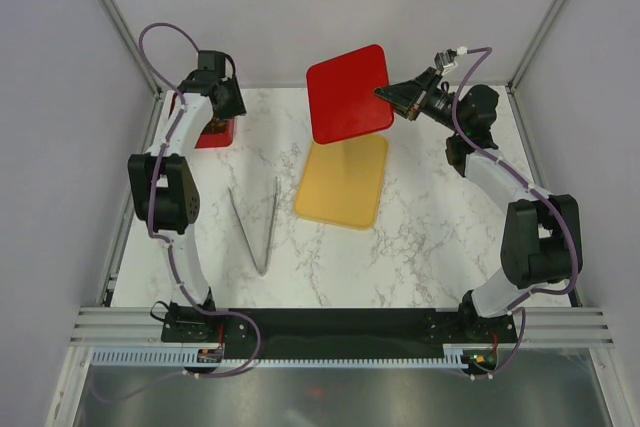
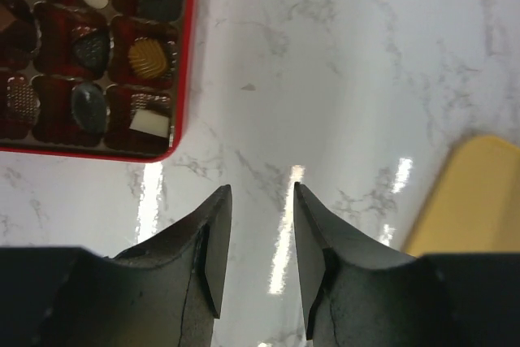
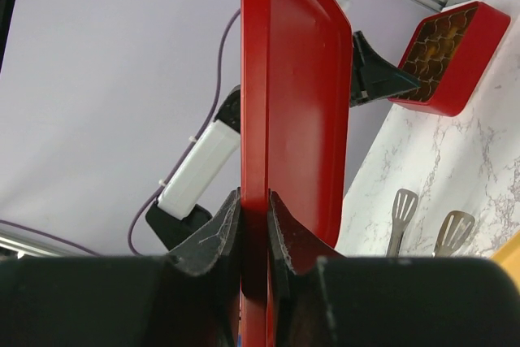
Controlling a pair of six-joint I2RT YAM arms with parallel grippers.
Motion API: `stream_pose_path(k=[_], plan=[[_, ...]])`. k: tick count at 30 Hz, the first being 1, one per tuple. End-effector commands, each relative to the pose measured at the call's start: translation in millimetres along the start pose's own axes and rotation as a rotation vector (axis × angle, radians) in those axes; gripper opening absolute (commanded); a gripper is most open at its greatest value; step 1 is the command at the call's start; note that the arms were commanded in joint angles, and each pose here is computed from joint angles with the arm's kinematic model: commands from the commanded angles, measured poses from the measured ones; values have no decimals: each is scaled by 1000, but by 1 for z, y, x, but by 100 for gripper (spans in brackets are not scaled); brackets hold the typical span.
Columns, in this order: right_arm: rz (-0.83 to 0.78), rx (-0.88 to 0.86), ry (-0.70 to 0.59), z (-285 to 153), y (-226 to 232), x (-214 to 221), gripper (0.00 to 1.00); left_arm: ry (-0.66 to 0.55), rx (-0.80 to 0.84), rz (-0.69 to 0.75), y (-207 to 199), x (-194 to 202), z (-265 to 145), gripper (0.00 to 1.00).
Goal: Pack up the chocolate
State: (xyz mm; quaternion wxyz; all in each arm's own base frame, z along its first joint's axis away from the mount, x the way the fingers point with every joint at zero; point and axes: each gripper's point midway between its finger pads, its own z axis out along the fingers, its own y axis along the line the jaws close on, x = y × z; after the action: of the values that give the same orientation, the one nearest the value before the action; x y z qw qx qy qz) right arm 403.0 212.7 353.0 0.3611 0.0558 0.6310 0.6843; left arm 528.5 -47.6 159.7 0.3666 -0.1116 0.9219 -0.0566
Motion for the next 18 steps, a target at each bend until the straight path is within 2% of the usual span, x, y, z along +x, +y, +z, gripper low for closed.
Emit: stream_pose_path(k=[1,10,18], plan=[[-89,-67,-23,1,23,-9,0,-41,-130,74,35,-23,0,43],[-120,-44,-12,0,20,-6,0,33,-133,112,48,-3,39,41],[-125,-38,-2,-3,19,-3,0,73,-154,128,57,11,58,40]])
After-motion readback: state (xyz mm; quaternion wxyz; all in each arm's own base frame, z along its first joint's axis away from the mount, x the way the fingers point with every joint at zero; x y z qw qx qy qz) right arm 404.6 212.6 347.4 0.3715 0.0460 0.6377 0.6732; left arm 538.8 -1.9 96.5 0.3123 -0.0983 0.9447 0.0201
